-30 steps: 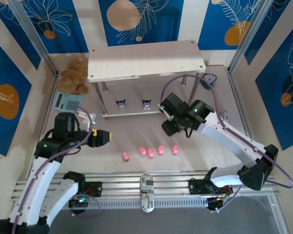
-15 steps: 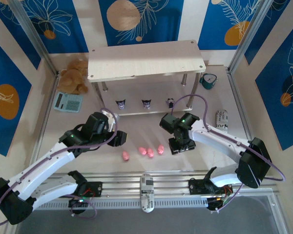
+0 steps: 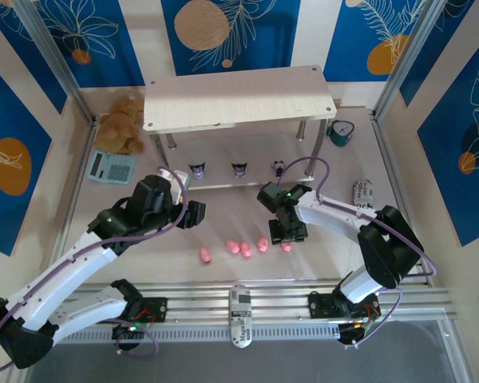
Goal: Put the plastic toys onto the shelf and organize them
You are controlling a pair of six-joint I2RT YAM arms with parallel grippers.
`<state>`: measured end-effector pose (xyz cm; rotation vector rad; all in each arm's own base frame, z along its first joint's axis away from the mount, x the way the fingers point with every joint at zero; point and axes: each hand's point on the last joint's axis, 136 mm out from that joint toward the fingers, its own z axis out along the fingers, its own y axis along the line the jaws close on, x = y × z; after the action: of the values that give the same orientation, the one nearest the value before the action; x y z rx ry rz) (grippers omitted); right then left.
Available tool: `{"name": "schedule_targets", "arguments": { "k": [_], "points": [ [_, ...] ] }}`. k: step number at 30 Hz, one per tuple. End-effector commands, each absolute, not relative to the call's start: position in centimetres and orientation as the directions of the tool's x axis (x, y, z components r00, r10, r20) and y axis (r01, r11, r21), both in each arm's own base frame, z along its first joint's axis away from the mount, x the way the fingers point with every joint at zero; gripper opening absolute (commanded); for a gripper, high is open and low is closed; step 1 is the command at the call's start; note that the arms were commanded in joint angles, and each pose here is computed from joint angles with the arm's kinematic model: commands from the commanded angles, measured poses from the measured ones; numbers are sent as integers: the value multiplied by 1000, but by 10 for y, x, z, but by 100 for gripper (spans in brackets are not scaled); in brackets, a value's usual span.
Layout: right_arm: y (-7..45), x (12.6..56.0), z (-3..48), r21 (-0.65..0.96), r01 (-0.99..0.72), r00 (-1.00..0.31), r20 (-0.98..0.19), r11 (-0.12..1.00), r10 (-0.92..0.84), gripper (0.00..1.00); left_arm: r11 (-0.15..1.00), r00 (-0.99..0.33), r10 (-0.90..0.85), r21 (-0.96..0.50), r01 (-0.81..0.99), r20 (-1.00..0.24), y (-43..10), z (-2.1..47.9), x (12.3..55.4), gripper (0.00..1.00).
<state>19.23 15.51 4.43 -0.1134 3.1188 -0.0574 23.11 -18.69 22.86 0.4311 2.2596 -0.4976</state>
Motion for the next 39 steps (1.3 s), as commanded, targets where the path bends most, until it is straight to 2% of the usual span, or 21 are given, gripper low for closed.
{"name": "schedule_targets", "arguments": {
  "k": [1, 7, 12, 16, 20, 22, 25, 30, 35, 39],
  "points": [
    [155, 186, 33, 2, -16, -1000, 26, 1000, -17, 46, 875, -624, 158, -185, 448, -766, -180, 238, 234, 75],
    [152, 184, 29, 12, 4, -999, 42, 1000, 3, 45, 875, -629, 159, -187, 447, -761, -179, 237, 240, 75],
    [154, 183, 23, 28, 2, -998, 65, 1000, 0, 37, 874, -634, 148, -200, 443, -759, -179, 237, 245, 75],
    [155, 181, 16, 54, 12, -996, 92, 998, 7, 23, 876, -637, 146, -199, 438, -757, -176, 236, 246, 75],
    [154, 184, 21, 54, 8, -998, 70, 999, 4, 1, 880, -641, 144, -198, 431, -754, -173, 236, 246, 74],
    [152, 189, 34, 44, -7, -999, 39, 999, -8, 1, 881, -640, 141, -199, 429, -755, -172, 237, 247, 74],
    [154, 206, 82, 35, -57, -997, -59, 998, -54, 1, 878, -638, 140, -203, 433, -757, -172, 243, 248, 75],
    [157, 253, 199, 22, -168, -939, -307, 985, -153, 2, 864, -626, 138, -216, 454, -768, -176, 264, 254, 75],
    [161, 307, 315, -65, -252, -796, -553, 966, -245, 3, 842, -601, 139, -225, 490, -787, -181, 294, 262, 75],
    [165, 347, 379, -133, -266, -663, -694, 955, -282, 4, 837, -560, 119, -221, 501, -820, -182, 317, 268, 75]
  ]
}}
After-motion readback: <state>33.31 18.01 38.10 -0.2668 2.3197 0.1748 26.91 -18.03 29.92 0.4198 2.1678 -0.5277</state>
